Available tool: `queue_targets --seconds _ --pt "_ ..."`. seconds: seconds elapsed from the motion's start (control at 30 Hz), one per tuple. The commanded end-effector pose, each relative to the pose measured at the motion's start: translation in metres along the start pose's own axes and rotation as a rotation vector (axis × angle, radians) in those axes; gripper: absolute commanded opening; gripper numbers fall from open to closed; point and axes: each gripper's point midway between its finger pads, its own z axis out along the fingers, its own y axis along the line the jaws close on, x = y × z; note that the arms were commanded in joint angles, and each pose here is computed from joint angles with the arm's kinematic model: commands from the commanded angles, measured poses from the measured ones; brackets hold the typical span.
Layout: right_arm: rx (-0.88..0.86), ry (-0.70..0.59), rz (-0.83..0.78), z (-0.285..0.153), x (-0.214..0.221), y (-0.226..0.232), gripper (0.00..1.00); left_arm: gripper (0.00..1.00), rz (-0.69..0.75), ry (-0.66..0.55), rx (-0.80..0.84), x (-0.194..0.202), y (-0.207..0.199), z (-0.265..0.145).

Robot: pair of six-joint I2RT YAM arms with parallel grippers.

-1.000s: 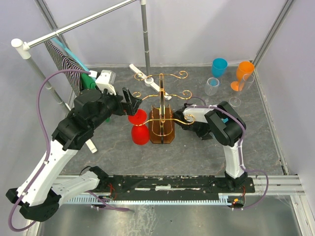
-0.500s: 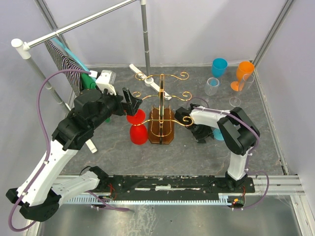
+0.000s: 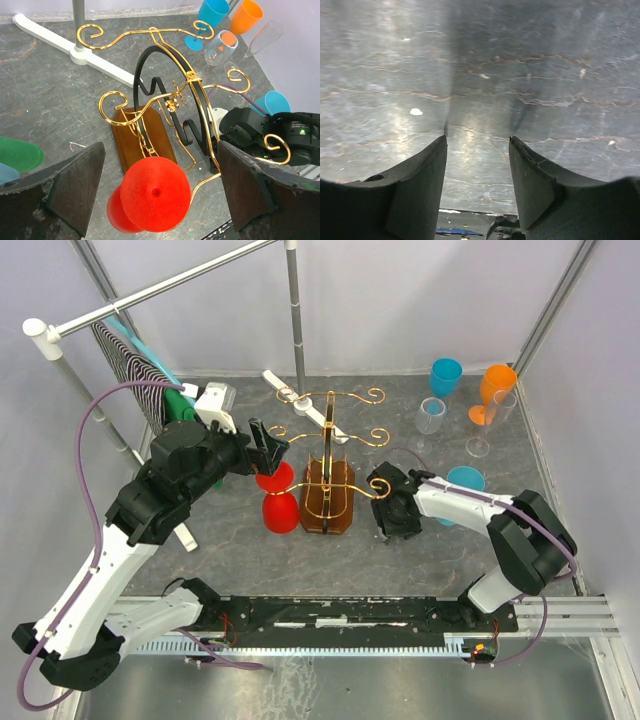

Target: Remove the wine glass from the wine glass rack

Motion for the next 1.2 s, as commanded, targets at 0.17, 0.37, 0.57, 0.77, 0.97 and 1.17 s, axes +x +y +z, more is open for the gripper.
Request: queue_targets --seconds 0.17,0.37,0.57,0.77,0.97,1.17 --pt "-0.119 -0.242 0.028 -0.037 -0.04 0.013 0.6 0.99 0.023 -0.052 -0.009 -0.012 0.002 -0.004" --pt "-0.114 -0.328 0.066 -0.07 -0.053 -0.007 0.58 0.99 0.013 -0.057 -0.001 -0.014 0.0 -0.004" --pt "-0.144 -0.407 0.073 -0.113 -0.061 -0.011 0.53 0.99 0.012 -0.046 -0.011 -0.01 0.002 -0.001" --pt "-0.239 -0.614 0.076 -0.199 -0.07 -0.015 0.48 0.99 -0.002 -0.01 -0.072 0.001 0.014 -0.002" --pt "-0.423 -0.745 0.016 -0.276 -0.068 0.0 0.39 0.79 -0.045 0.046 -0.179 0.011 0.031 -0.011" --pt "-0.519 -0.798 -0.023 -0.307 -0.066 0.012 0.36 0.68 -0.096 0.094 -0.244 0.022 0.04 -0.02"
